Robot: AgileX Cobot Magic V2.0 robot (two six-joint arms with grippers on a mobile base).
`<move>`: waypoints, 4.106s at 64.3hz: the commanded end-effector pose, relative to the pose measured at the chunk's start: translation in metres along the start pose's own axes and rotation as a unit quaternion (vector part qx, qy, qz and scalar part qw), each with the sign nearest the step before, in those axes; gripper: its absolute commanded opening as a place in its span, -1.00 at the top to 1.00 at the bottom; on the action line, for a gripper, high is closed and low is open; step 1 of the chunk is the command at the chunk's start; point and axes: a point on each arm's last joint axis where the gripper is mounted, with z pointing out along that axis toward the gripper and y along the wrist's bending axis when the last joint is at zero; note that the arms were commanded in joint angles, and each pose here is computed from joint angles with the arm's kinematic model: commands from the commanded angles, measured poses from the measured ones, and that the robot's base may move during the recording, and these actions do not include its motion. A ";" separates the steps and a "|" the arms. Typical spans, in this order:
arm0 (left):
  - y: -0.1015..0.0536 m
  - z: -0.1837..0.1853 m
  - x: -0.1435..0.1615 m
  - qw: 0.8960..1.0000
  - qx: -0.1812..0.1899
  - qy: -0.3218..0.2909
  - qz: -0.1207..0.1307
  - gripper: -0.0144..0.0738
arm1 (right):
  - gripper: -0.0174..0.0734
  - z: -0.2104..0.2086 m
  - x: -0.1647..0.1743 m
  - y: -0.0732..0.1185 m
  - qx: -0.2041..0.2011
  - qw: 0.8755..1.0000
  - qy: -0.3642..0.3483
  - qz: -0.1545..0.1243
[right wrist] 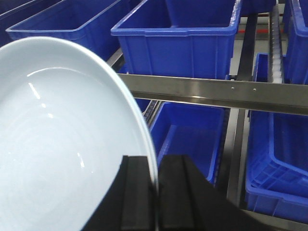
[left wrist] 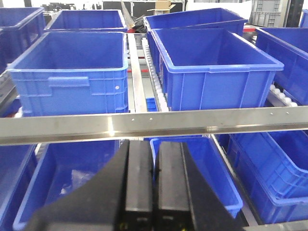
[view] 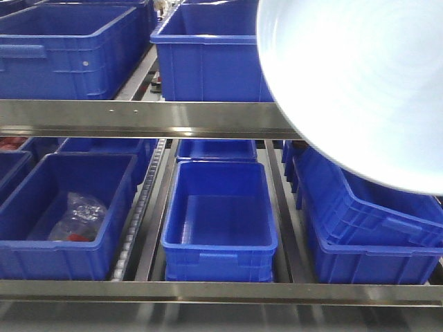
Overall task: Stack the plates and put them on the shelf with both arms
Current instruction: 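Drive the base up to the shelf of blue bins, plates held aloft, then carry the held plates with the right gripper over the nearest blue bin, then lower the plates into the blue bin and open the right gripper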
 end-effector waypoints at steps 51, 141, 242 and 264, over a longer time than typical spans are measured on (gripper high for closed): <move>0.002 0.001 -0.017 0.999 -0.012 -0.050 -0.001 0.49 | 0.49 -0.002 -0.020 0.000 0.007 0.998 -0.065 0.002; 0.002 0.001 -0.017 0.999 -0.012 -0.050 -0.001 0.49 | 0.49 -0.002 -0.020 0.000 0.007 0.998 -0.065 0.002; 0.002 0.001 -0.017 0.999 -0.012 -0.050 -0.001 0.49 | 0.49 0.025 -0.076 0.010 -0.005 0.999 -0.047 0.001; 0.002 0.001 -0.017 0.999 -0.012 -0.050 -0.001 0.49 | 0.49 0.106 -0.096 0.012 0.006 1.000 0.018 0.002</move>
